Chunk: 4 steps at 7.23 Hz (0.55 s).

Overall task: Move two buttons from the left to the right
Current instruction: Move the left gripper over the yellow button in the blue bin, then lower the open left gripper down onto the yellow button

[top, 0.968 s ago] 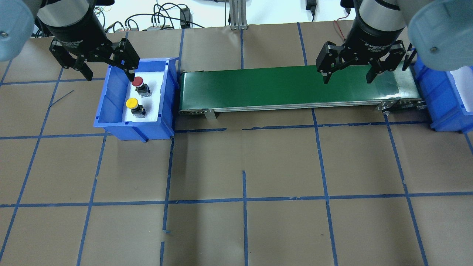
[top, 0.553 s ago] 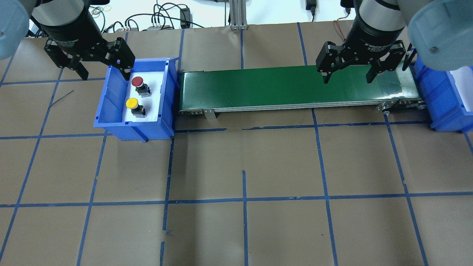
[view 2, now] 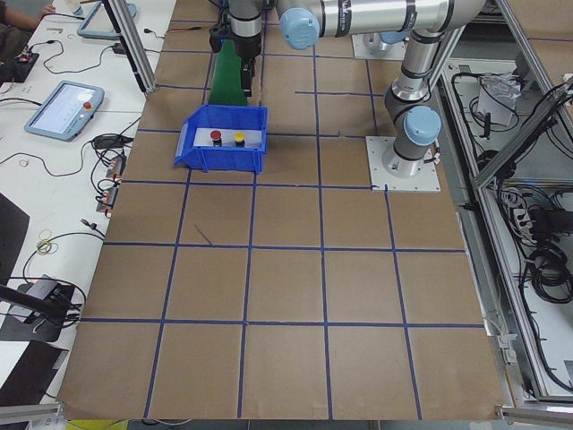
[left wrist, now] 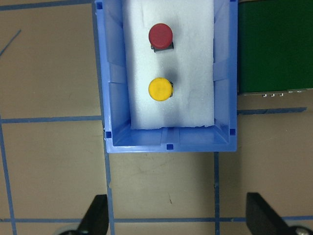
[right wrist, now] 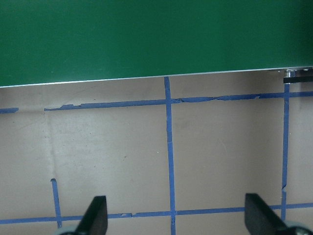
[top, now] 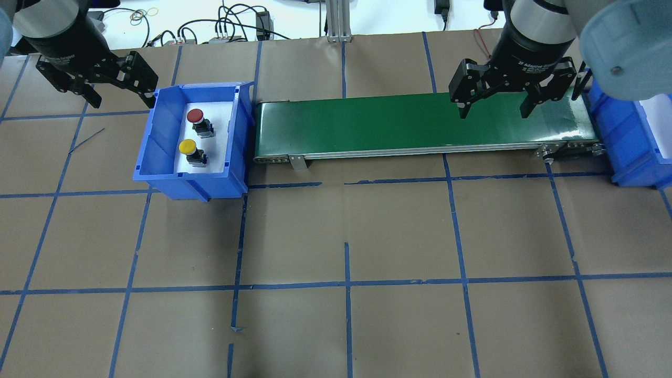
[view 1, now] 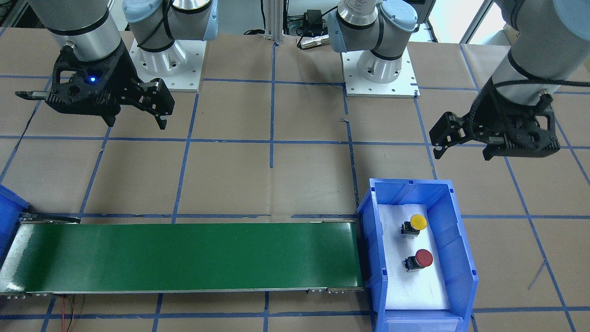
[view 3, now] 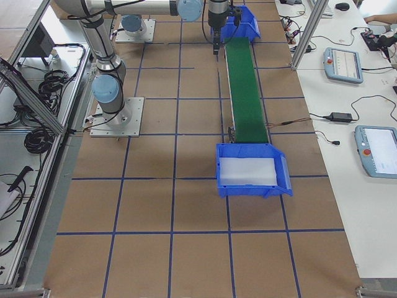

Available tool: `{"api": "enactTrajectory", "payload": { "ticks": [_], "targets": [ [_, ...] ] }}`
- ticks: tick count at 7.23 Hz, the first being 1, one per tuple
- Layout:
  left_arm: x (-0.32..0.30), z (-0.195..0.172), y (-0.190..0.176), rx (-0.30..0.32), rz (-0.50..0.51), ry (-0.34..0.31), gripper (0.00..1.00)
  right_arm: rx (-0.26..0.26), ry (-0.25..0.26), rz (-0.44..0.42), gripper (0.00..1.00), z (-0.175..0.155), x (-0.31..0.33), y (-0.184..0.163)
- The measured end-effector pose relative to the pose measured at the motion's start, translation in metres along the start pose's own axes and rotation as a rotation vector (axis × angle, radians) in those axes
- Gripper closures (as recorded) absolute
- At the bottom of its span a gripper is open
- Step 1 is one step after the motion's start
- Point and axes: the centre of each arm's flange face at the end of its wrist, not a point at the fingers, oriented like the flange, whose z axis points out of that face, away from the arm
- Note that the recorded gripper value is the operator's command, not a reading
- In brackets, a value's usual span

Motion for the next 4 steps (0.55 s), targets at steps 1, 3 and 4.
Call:
{"api": "enactTrajectory", "payload": {
  "ticks": [1, 3, 4],
  "targets": [
    [-0.006, 0.025, -0.02, 0.007, -0.008, 0.003, 0.02, 0.0, 0.0, -0.001, 0.0, 0.0, 0.0, 0.0],
    [-0.01, 0.079, -0.051, -0.014, -0.042, 0.037, 0.04, -0.001, 0.001, -0.003, 0.0, 0.0, 0.0, 0.0],
    [-0.009, 0.102, -0.056, -0.04, -0.062, 0.057, 0.04, -0.001, 0.001, -0.004, 0.0, 0.0, 0.0, 0.0]
  ]
}}
